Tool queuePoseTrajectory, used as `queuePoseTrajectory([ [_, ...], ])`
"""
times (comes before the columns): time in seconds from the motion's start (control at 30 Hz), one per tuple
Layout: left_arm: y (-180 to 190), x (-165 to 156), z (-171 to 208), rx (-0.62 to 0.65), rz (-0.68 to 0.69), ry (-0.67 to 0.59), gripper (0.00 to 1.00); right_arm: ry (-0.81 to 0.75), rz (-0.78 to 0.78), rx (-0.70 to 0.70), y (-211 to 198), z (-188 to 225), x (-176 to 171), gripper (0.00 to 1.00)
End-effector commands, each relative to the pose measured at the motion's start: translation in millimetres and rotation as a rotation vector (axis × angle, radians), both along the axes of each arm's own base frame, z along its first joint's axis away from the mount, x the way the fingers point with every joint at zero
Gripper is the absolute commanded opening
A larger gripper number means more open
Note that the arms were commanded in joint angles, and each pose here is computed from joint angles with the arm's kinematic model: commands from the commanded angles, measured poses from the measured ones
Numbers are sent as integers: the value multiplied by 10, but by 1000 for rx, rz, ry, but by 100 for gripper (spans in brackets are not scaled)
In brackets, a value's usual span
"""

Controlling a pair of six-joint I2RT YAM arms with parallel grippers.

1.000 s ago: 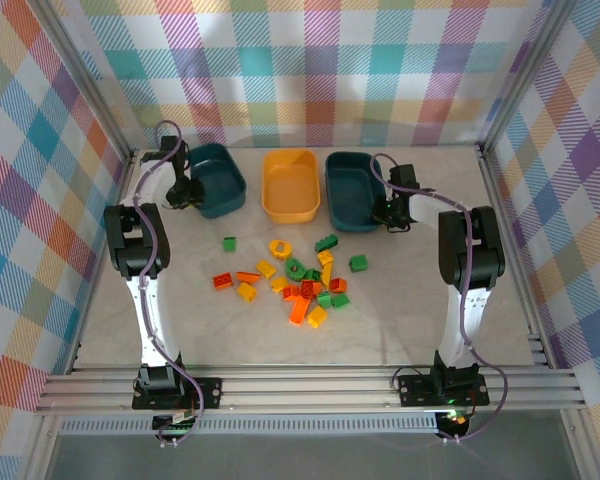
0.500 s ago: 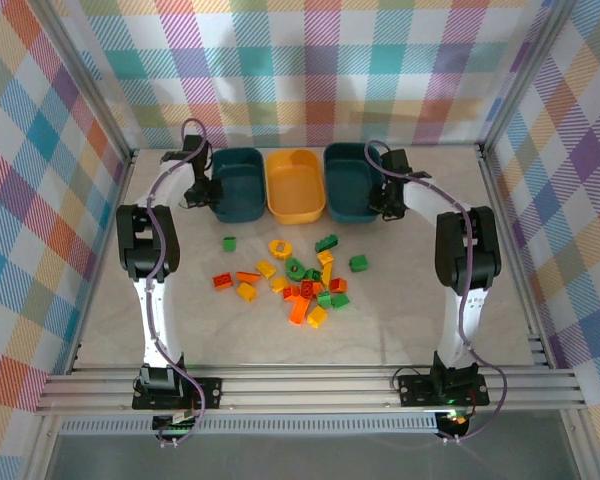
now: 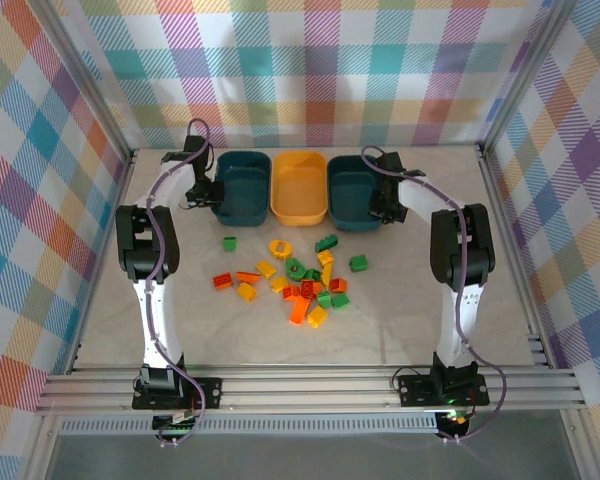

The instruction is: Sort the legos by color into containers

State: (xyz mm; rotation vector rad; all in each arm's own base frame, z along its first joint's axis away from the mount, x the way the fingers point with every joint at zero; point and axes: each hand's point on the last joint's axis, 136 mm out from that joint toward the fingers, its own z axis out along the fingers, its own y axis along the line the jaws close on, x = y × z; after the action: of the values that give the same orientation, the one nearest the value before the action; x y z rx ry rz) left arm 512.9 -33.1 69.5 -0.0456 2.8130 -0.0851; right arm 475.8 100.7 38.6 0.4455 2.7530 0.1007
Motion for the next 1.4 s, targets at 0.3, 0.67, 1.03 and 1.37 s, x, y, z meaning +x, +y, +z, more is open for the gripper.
queuePoseTrajectory([
  [0.3,-54,-47,119,-6,-18,-2,50,-47,30,49,-36,101,219,44],
  [0.67,5,-285,1240,-148,226,-288,78,-170,61,49,-93,760,-56,64],
  [1.03,-465,-1681,998,-645,478,-415,100,-62,286,83,426,512,-1431,72],
  [1.37,-1045,-2030,805,-756,276,-273,100,53,463,-113,593,11,-1615,80],
])
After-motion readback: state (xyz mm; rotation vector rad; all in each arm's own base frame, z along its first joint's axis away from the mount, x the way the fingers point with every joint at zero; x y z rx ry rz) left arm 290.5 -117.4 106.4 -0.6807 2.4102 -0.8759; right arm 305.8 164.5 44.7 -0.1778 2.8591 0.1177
